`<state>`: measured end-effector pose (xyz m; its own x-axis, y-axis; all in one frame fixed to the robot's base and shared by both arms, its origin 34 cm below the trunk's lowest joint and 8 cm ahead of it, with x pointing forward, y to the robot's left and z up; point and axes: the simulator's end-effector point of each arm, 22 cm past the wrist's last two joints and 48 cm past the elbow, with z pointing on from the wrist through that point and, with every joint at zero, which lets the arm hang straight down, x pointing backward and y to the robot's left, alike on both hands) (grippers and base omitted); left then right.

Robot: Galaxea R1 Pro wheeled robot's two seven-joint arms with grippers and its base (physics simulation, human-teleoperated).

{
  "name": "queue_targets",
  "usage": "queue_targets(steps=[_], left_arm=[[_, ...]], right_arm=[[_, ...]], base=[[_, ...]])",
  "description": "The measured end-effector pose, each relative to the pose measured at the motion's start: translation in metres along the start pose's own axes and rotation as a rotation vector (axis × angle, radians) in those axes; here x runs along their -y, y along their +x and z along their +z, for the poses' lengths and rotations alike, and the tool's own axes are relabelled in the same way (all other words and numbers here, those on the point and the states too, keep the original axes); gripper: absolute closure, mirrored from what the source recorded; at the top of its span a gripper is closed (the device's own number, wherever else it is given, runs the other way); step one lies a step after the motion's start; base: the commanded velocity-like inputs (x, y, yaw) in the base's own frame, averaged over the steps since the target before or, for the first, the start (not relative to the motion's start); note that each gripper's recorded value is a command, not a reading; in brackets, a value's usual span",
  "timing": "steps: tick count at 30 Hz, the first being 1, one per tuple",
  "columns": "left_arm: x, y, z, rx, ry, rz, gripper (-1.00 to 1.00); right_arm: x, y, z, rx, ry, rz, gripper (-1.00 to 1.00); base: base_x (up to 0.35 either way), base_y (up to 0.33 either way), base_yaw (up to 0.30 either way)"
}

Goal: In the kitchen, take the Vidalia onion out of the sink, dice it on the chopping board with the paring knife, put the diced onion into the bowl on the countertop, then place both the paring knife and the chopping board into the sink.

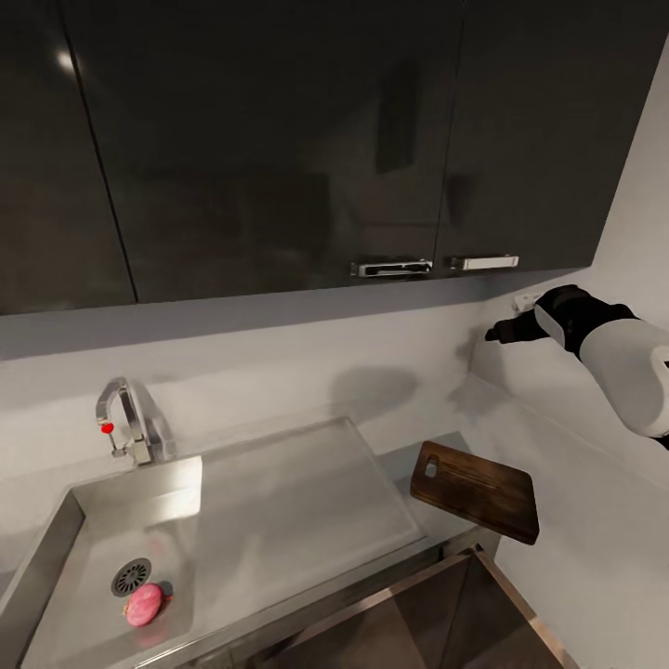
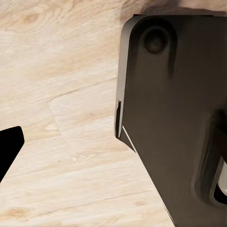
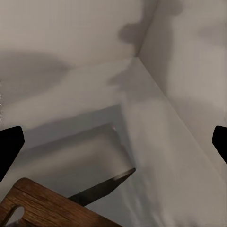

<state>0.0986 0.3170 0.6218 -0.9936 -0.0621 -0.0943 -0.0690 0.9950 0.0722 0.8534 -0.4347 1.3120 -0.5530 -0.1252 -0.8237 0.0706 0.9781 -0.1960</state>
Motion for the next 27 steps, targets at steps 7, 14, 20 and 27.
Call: queue_targets(steps=[7, 14, 20, 27], left_arm=[[0.0005, -0.0003, 0.0000, 0.001, 0.001, 0.000, -1.00], [0.0006, -0.0003, 0.0000, 0.002, 0.001, 0.001, -1.00], [0.0015, -0.0001, 0.0000, 0.001, 0.001, 0.000, -1.00], [0.0024, 0.0012, -0.0001, -0.003, 0.002, 0.000, -1.00]], right_arm=[[-0.0028, 0.0003, -0.0001, 0.000, -0.016, 0.001, -1.00], [-0.0023, 0.0005, -0.0001, -0.001, -0.016, 0.001, -1.00], [-0.0029, 0.0005, -0.0001, 0.000, -0.020, 0.002, -1.00], [-0.0033, -0.0002, -0.0001, 0.001, -0.018, -0.001, -1.00]], base=[[0.000, 0.000, 0.000], [0.000, 0.000, 0.000], [0.000, 0.000, 0.000], [0.000, 0.000, 0.000]])
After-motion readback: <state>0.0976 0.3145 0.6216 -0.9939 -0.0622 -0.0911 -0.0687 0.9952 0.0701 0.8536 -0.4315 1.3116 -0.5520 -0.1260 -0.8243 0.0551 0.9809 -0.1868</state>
